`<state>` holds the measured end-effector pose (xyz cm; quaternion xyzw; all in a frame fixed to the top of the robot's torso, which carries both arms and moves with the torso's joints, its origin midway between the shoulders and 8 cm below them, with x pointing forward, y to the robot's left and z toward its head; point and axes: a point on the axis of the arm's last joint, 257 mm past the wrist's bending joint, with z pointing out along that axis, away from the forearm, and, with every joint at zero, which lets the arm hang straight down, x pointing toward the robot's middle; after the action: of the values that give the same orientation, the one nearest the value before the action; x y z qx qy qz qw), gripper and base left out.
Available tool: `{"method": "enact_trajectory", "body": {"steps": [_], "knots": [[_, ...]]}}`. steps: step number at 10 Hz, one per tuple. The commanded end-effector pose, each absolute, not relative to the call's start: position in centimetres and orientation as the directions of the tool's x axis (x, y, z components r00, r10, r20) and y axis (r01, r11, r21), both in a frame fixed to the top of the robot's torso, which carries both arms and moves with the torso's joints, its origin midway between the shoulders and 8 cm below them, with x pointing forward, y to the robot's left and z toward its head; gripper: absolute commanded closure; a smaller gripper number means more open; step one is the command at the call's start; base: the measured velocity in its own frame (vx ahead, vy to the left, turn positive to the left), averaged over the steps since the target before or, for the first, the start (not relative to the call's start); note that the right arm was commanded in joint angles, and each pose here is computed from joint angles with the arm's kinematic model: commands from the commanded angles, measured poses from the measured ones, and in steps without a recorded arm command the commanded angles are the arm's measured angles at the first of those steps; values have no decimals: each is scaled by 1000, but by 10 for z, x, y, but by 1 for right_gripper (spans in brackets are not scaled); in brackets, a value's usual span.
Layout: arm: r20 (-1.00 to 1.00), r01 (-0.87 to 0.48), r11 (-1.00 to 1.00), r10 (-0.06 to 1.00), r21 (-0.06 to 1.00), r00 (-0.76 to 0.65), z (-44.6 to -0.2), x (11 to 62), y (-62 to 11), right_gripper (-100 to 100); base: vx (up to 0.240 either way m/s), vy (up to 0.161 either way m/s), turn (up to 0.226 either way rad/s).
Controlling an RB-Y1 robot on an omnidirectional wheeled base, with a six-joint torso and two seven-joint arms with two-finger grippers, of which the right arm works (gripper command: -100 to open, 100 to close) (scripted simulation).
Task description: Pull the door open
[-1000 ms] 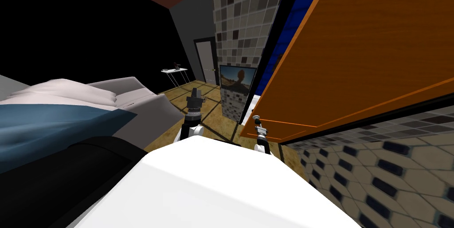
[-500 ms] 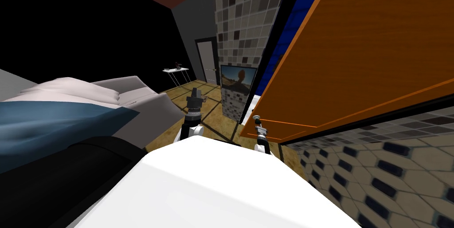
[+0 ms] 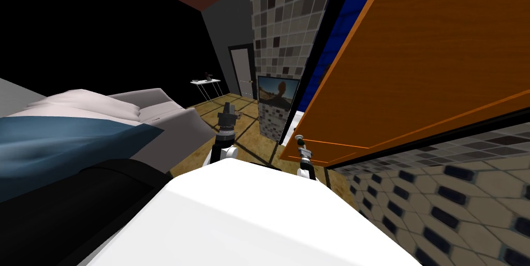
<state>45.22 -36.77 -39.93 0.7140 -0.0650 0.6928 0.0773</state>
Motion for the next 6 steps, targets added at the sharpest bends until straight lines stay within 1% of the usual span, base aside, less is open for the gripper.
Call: {"method": "enact_trajectory", "body": {"steps": [1, 3, 6], "knots": [[999, -202, -979, 4, 12, 41, -397, 462, -370, -100, 5, -6, -76], [999, -204, -979, -8, 3, 52, -394, 473, -372, -100, 1, 38, -39], [999, -204, -979, -8, 3, 52, -394, 473, -372, -100, 5, 26, 7]]}}
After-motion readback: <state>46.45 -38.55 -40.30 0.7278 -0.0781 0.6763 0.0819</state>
